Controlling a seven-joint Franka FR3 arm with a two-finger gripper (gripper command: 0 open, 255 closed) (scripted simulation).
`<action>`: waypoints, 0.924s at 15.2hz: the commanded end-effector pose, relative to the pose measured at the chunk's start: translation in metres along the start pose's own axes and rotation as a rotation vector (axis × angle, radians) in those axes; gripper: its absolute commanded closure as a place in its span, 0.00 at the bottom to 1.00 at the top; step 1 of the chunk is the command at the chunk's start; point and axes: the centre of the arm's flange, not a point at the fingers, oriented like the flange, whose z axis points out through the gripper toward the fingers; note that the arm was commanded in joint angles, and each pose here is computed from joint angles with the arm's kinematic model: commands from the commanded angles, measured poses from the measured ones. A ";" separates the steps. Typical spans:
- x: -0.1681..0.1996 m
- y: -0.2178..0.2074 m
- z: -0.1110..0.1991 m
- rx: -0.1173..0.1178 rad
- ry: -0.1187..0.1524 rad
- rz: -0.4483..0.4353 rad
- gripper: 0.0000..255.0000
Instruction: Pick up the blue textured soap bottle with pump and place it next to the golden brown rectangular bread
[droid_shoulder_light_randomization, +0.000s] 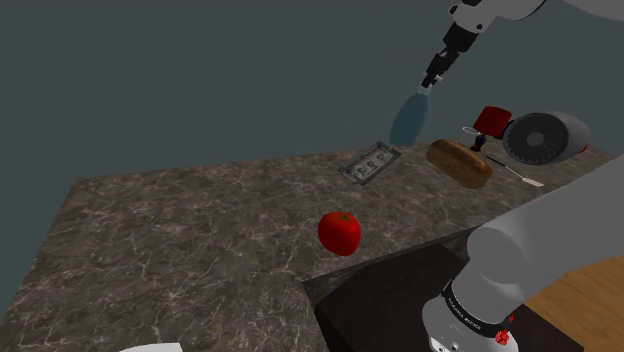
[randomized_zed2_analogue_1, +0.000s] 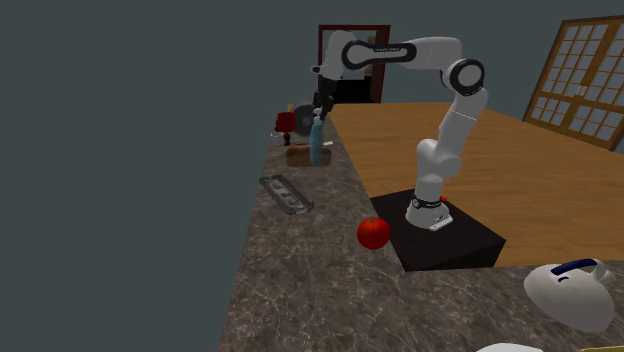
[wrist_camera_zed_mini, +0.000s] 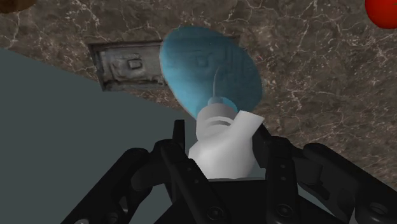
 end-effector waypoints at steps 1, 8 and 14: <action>-0.022 0.014 -0.002 0.000 0.001 -0.002 1.00; -0.093 0.071 -0.018 0.000 0.001 -0.002 1.00; -0.153 0.120 -0.032 0.000 0.001 -0.002 1.00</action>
